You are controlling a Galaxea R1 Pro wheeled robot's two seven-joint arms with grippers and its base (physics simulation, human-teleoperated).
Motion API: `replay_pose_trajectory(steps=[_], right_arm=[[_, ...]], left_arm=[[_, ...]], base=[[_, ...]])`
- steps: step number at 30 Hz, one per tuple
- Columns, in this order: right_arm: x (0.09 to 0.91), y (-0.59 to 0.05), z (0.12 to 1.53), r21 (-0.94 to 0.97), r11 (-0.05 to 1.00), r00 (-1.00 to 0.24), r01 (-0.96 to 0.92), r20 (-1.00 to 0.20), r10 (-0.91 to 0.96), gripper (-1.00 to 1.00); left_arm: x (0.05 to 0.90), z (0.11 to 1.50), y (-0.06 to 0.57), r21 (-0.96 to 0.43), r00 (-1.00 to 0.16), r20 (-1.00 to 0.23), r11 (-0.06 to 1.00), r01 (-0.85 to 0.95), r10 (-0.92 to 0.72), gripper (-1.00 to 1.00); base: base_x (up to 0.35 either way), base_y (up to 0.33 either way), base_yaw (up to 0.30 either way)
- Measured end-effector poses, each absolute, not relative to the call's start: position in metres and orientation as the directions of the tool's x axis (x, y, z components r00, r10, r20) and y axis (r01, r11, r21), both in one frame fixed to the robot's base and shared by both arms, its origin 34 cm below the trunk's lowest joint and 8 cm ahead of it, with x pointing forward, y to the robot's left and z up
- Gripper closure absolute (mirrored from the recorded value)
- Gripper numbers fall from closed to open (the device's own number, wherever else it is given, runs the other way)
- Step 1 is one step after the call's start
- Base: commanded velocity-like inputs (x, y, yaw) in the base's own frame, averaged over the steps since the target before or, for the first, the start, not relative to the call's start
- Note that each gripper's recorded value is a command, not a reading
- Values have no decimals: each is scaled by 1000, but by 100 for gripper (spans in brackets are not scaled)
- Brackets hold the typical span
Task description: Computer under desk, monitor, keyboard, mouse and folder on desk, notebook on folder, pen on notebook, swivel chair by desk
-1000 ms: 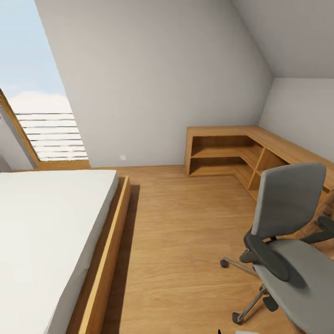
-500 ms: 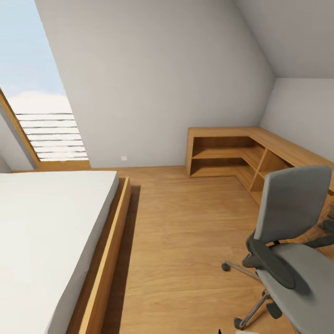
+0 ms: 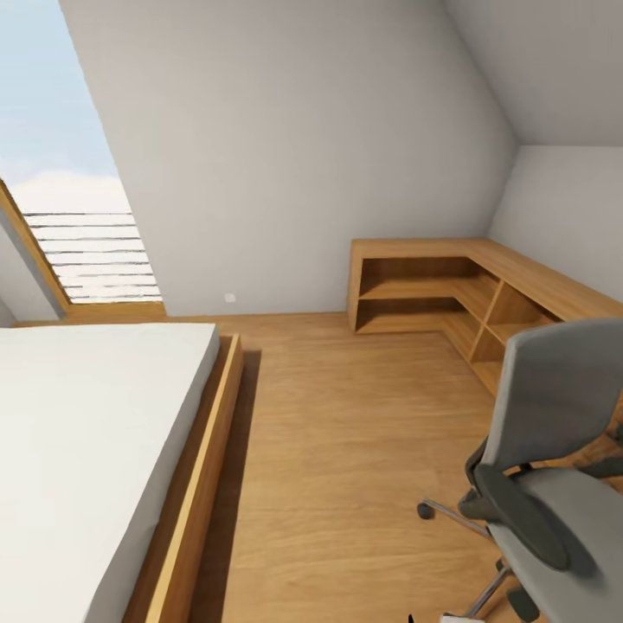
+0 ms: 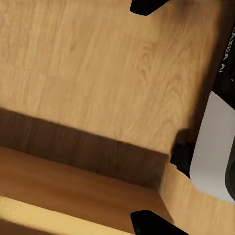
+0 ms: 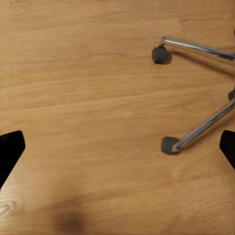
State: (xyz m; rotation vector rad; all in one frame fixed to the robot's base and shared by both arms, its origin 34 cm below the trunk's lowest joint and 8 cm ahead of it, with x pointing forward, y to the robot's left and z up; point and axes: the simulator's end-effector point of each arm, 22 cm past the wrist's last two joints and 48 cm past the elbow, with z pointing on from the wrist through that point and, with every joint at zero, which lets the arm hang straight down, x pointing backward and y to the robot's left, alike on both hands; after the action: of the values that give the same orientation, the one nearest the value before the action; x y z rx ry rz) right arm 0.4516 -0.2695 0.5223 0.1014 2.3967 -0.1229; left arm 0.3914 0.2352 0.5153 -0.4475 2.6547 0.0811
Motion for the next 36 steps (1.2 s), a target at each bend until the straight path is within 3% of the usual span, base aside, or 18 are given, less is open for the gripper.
replay_pose_trajectory(steps=[9, 36], right_arm=[[451, -269, 522, -60, 992, -736, 108, -676, 39, -100], [452, -269, 522, -59, 992, -736, 107, -676, 39, -100]], left_arm=[[391, 515, 235, -17, -849, -436, 946, -324, -299, -100], [391, 515, 235, -17, -849, -434, 945, -326, -301, -100]], base=[[248, 0, 0], [55, 0, 0]])
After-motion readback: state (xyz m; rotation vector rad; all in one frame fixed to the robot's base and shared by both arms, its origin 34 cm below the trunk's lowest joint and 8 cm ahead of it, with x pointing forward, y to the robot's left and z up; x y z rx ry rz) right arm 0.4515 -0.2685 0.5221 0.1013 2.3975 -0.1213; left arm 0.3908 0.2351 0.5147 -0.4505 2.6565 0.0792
